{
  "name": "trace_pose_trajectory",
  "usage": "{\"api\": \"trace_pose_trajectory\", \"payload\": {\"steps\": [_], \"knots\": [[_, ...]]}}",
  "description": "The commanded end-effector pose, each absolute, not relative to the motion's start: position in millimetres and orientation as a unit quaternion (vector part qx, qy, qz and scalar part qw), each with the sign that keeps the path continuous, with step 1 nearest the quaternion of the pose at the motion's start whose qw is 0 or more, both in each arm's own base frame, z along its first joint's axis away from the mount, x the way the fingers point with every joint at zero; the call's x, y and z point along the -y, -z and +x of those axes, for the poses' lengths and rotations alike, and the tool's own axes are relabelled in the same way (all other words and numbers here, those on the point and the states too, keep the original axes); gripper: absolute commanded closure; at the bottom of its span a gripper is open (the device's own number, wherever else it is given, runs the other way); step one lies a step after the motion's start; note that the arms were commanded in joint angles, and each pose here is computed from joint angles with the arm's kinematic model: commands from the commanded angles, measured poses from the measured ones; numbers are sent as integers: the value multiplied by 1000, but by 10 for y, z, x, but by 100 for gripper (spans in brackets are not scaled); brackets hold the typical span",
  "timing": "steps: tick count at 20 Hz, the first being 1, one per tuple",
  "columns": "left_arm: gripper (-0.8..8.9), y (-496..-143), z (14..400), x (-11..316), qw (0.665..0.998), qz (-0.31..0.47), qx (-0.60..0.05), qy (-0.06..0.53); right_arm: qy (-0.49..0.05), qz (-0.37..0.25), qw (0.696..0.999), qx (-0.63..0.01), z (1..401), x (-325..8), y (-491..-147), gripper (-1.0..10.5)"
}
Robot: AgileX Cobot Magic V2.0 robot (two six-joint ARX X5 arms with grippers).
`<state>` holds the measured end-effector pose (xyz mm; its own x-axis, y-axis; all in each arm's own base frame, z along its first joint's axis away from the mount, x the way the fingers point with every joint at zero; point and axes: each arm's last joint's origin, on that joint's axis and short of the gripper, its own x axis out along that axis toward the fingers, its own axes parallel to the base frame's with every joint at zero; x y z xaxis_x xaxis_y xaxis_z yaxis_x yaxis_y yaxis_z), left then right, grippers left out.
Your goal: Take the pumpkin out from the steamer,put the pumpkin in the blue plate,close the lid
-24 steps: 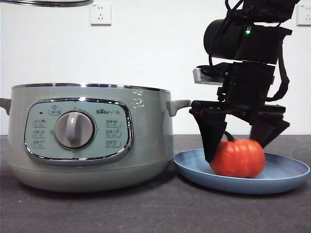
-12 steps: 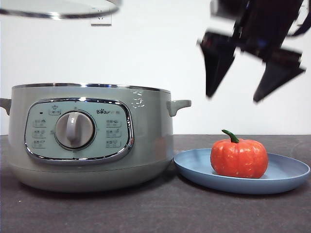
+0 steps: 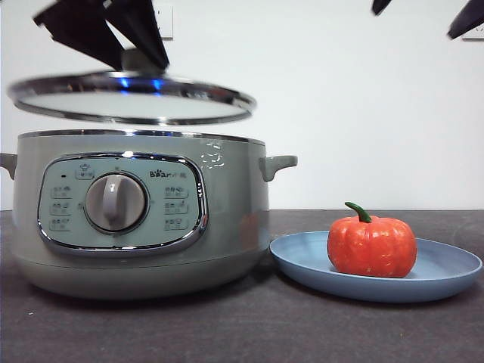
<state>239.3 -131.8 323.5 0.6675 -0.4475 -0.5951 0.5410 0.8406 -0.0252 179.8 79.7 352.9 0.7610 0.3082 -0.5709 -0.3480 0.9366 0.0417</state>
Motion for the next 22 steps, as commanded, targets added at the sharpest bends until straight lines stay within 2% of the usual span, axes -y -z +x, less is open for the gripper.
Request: {"api": "trace_pose_trajectory", "payload": {"steps": [1,5,11,14,22], "knots": [[819,-3223,2461,1370,911,71,-296,277,-161,-26,941,-296,1758,-732,-3538,384],[819,-3116,2511,1397,903,77,-322,275,-147,-24,941,-305,1729,-661,-3535,384],[819,-3106,2516,1401,901,77,-325,276,-145,-25,941,-306,1731,-653,-3534,384],[819,-3106,2507,1416,894,69,-326,299,-145,-25,941,-306,1731,-653,-3534,384],[819,-3079,2518,1424,895,83,-330,288,-146,-24,940,-306,1730,-654,-3533,384]]}}
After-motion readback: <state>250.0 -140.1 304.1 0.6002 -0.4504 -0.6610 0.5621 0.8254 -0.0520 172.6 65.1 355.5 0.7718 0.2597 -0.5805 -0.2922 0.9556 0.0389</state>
